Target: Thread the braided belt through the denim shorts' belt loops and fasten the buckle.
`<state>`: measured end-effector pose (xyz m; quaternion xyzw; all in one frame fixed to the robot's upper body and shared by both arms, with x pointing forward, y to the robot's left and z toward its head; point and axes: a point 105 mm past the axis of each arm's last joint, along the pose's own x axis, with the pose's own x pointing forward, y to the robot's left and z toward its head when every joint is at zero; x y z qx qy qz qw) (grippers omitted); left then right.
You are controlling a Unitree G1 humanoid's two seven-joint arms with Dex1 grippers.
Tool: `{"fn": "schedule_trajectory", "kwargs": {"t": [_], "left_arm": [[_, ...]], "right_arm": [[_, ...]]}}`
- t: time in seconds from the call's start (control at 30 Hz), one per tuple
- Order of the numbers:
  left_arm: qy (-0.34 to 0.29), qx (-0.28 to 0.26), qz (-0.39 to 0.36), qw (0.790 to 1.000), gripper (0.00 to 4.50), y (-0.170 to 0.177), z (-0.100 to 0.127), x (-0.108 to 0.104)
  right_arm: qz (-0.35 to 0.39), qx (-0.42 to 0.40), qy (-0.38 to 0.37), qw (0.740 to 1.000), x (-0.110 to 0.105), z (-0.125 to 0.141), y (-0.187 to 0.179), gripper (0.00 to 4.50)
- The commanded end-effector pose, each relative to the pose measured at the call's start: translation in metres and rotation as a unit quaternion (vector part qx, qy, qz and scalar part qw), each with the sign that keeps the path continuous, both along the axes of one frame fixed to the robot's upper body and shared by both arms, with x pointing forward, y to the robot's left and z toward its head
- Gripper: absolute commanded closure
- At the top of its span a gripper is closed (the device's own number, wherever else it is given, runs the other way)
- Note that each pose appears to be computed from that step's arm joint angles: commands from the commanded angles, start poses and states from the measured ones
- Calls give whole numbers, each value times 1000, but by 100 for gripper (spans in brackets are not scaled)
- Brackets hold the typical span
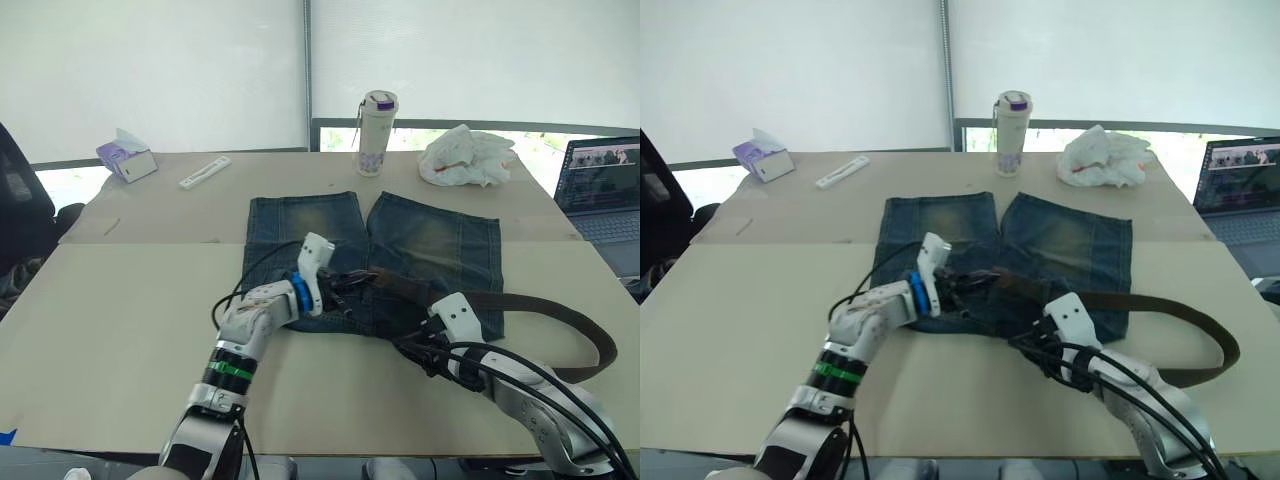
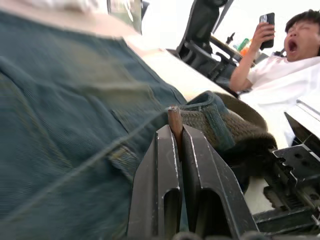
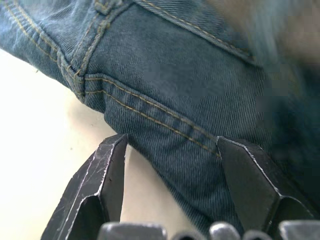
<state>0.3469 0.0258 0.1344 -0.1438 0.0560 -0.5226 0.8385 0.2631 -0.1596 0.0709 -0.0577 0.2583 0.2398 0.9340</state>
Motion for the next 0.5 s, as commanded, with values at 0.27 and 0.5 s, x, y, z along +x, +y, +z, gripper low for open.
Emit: {"fn": "schedule_trajectory", "kwargs": {"t": [0.27,0.5], "left_arm": [[-29,16,123,992,450,78,1,17],[-30,-27,164,986,450,104,7,14]], "right_arm": [[-52,33,74,995,-13,-23,-9,138],[-74,67,78,992,-15,-19,-10,138]]}}
